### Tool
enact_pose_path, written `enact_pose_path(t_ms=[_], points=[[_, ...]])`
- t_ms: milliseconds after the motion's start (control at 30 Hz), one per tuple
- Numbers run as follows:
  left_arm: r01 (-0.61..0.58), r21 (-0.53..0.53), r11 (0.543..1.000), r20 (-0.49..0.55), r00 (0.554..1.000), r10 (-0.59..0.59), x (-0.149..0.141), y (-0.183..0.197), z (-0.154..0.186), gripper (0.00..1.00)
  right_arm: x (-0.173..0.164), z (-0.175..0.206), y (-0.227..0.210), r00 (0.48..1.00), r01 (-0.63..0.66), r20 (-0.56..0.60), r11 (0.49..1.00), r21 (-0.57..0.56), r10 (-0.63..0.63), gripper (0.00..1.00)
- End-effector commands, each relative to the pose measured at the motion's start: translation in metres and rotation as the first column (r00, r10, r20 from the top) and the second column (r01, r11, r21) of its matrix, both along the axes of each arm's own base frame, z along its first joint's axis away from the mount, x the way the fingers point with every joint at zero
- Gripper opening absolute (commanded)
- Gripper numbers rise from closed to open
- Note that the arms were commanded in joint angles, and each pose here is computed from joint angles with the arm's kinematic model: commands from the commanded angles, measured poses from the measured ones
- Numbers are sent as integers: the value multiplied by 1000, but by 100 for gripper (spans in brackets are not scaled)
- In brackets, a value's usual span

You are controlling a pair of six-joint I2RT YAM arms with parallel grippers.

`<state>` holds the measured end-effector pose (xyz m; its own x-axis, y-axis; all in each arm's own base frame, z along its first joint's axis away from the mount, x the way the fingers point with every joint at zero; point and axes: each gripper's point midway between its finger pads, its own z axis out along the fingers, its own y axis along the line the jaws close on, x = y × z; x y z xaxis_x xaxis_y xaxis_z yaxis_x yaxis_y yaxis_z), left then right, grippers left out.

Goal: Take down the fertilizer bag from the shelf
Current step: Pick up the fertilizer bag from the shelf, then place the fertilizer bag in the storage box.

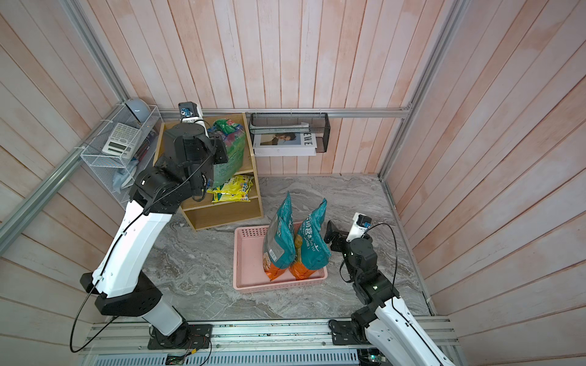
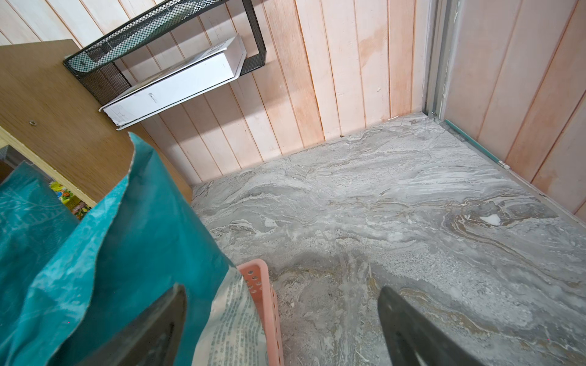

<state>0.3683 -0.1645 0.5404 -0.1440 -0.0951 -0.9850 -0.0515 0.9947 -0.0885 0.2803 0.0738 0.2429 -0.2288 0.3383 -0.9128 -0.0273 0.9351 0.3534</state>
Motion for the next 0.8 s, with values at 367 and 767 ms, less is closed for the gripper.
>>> enact_pose_path(t_ms=[367, 767], points=[[112, -35, 993, 31, 993, -111, -108, -8, -18, 0, 0, 4, 4, 1000, -15, 13, 1000, 8, 15, 98], [128, -85, 988, 0, 992, -128, -105, -34, -81, 0, 0, 3, 3, 1000, -10, 15, 1000, 8, 10, 98]])
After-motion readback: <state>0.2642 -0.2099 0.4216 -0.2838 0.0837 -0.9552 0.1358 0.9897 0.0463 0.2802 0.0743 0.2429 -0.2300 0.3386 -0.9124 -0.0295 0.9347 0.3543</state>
